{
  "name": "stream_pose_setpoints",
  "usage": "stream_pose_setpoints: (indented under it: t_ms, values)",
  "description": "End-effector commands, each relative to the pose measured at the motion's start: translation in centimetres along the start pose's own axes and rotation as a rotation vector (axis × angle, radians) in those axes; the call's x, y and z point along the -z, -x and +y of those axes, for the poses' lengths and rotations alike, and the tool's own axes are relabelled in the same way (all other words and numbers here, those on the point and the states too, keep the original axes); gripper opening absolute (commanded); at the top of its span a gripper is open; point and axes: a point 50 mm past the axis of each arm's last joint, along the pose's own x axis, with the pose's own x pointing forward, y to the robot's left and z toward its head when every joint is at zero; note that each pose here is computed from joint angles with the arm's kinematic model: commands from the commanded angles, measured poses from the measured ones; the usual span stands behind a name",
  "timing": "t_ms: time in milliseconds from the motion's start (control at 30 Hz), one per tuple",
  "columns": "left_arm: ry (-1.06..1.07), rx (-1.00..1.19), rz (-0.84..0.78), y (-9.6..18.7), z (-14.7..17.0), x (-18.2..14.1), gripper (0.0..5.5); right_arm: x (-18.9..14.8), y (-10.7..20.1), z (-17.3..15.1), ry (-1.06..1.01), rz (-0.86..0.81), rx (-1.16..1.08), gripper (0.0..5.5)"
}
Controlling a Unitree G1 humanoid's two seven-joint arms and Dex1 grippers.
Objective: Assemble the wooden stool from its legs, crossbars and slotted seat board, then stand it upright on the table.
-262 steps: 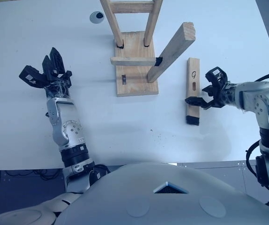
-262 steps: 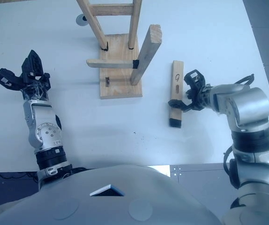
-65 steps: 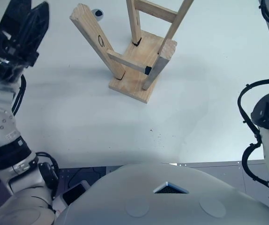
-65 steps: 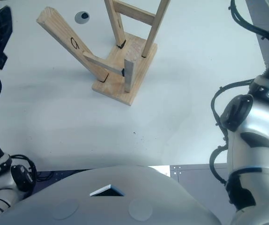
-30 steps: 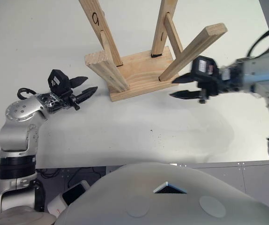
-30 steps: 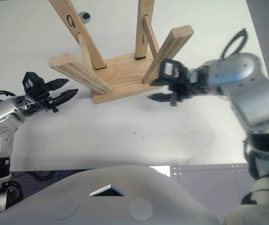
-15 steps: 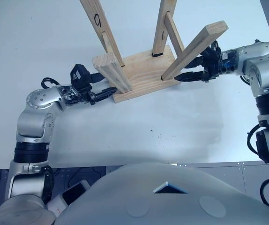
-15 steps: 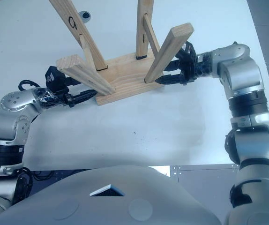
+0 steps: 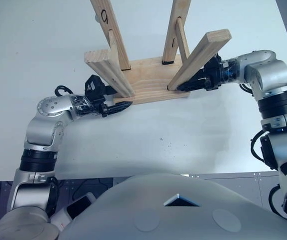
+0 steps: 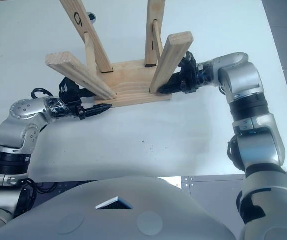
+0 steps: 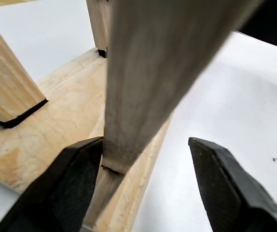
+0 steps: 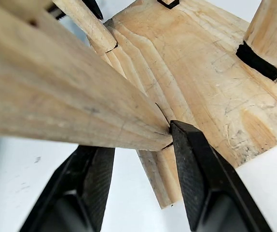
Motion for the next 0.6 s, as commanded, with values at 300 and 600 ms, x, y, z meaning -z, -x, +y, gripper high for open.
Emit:
stream_pose_setpoints:
  t_ms: [300,600]
  values:
    - [0.197,0.047,0.153,1.1,-0.5,1.9,2.01,1.9,0.3,3.1,-0.373,0.031,-0.313,1.77]
    - [0.675,0.087,-0.041,2.6,1.8,-4.4,1.5,-1.1,0.2,4.4,-0.746,-0.093,-0.422,1.31]
